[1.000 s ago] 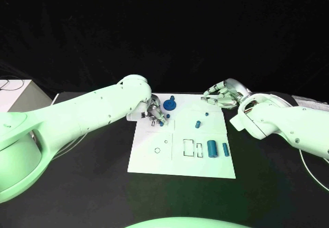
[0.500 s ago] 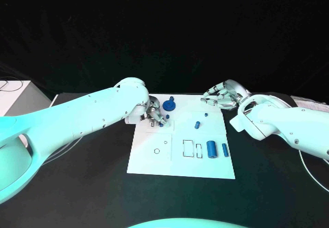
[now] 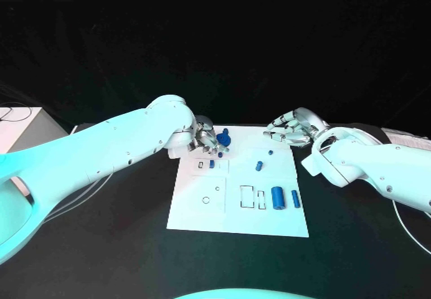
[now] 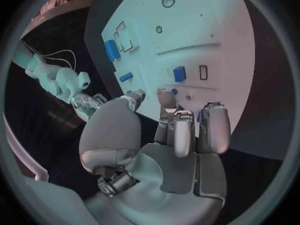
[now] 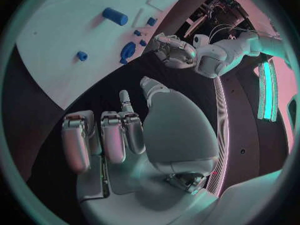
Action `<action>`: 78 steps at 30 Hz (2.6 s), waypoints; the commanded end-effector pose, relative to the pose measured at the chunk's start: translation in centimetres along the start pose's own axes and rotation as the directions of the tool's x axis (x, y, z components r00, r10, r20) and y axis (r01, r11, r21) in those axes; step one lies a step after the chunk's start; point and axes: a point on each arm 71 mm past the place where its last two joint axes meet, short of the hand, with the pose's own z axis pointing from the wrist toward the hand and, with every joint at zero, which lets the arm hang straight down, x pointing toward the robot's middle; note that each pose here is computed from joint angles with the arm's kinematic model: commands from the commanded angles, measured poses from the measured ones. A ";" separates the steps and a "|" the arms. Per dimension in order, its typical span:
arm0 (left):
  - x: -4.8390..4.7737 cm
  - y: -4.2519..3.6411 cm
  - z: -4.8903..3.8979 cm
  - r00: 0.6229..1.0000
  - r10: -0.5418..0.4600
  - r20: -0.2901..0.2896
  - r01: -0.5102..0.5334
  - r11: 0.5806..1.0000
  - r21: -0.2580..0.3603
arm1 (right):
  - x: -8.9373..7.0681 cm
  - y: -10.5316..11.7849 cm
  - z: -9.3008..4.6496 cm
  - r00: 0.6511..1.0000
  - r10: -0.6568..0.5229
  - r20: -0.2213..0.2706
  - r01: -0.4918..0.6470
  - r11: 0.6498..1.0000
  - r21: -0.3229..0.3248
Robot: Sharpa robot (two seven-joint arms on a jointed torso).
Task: Assemble the parts on the task board
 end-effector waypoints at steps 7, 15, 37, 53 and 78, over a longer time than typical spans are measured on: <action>-1.75 0.84 -1.03 0.995 -0.086 0.056 0.084 0.996 0.036 | -0.1 -0.1 -0.2 1.000 -0.007 -0.006 0.007 1.000 -0.010; -3.89 3.30 -0.80 0.958 -0.215 0.190 0.209 0.977 0.052 | -0.3 -0.2 -0.2 1.000 -0.004 0.011 0.004 1.000 -0.017; -5.47 6.66 1.38 0.936 -0.235 0.261 0.261 0.963 -0.067 | -0.8 -0.2 -0.4 0.999 0.008 0.047 -0.006 0.999 -0.034; -4.62 6.59 2.13 0.962 -0.199 0.189 0.226 0.965 -0.136 | -0.8 0.0 -0.4 0.999 0.009 0.044 -0.007 0.999 -0.037; -3.80 6.22 2.13 0.982 -0.168 0.091 0.180 0.973 -0.142 | -0.7 0.0 -0.3 0.999 0.008 0.041 -0.007 0.999 -0.032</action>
